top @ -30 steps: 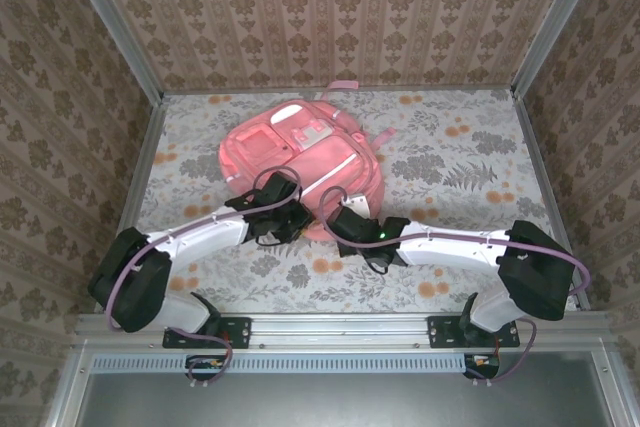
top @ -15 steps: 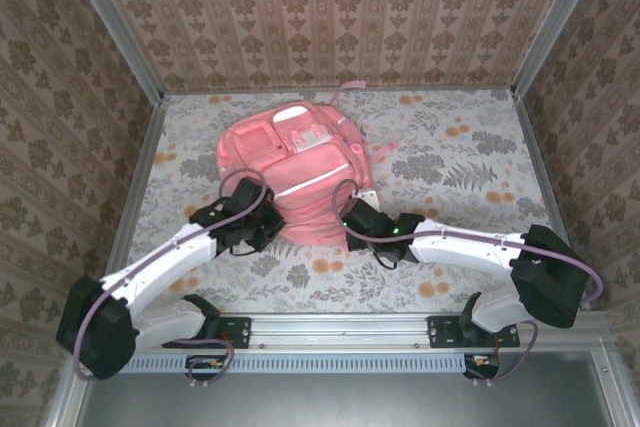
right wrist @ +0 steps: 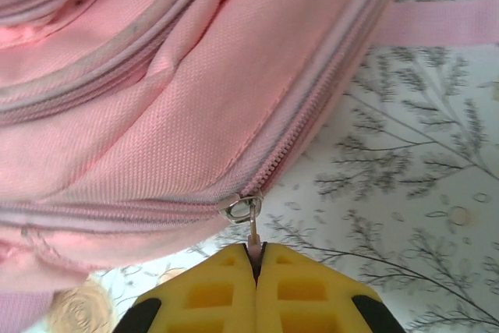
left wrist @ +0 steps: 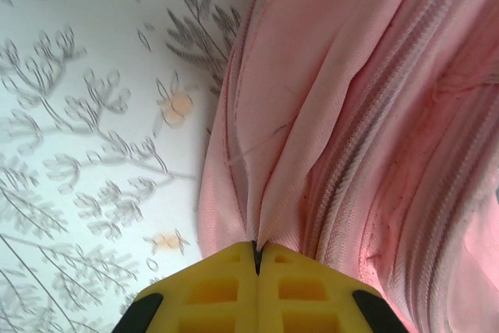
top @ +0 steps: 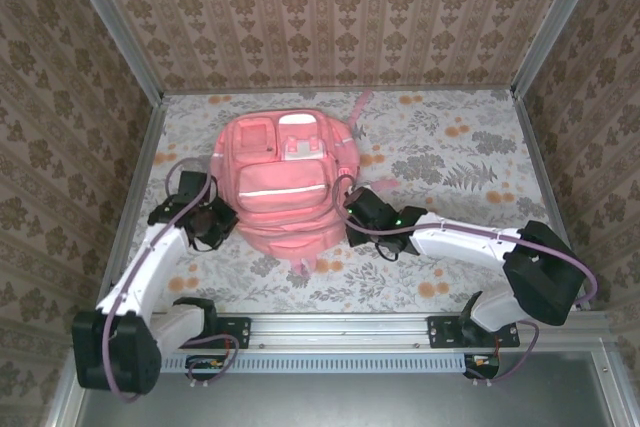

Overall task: Pack the student bag
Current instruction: Zip the student bag at the center of the table.

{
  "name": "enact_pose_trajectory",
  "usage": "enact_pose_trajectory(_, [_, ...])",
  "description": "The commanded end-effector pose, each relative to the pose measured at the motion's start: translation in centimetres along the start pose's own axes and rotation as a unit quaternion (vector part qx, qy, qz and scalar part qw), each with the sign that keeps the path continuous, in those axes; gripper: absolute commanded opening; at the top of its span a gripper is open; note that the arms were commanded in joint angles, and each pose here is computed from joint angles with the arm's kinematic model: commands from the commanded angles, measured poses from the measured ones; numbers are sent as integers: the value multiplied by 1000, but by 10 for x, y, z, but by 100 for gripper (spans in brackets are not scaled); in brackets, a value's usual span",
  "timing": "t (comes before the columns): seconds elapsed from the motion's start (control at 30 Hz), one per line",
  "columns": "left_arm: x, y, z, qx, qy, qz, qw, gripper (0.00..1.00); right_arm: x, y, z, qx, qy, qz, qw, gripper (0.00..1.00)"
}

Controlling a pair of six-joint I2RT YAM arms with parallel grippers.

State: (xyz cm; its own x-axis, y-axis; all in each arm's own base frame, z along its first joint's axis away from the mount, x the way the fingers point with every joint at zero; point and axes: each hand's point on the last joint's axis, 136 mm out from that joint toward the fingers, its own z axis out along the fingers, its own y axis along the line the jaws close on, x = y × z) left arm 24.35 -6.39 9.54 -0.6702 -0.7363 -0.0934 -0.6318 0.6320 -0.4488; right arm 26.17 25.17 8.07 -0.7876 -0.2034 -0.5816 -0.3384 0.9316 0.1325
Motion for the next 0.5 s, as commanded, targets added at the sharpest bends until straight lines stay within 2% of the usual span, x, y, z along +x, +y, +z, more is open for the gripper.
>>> enact_pose_trajectory(0.0, [-43,-7,-4,-16,-45,50,998,0,3,28,0,-35,19,-35,999,0])
enact_pose_trajectory(0.23, [-92,-22,11,-37,-46,72,996,0,1,95,4,-98,26,-56,993,0])
enact_pose_trajectory(0.27, [-93,-24,11,-38,-39,73,996,9,1,101,7,-102,28,-55,993,0])
enact_pose_trajectory(0.3, [-92,-26,11,-35,-35,75,996,24,0,104,9,-104,29,-53,993,0])
enact_pose_trajectory(0.37, [-85,-30,8,-20,-26,72,997,41,-3,109,14,-107,27,-48,993,0])
enact_pose_trajectory(0.47, [-63,-30,0,-7,-13,63,998,55,-6,114,20,-108,31,-50,992,0])
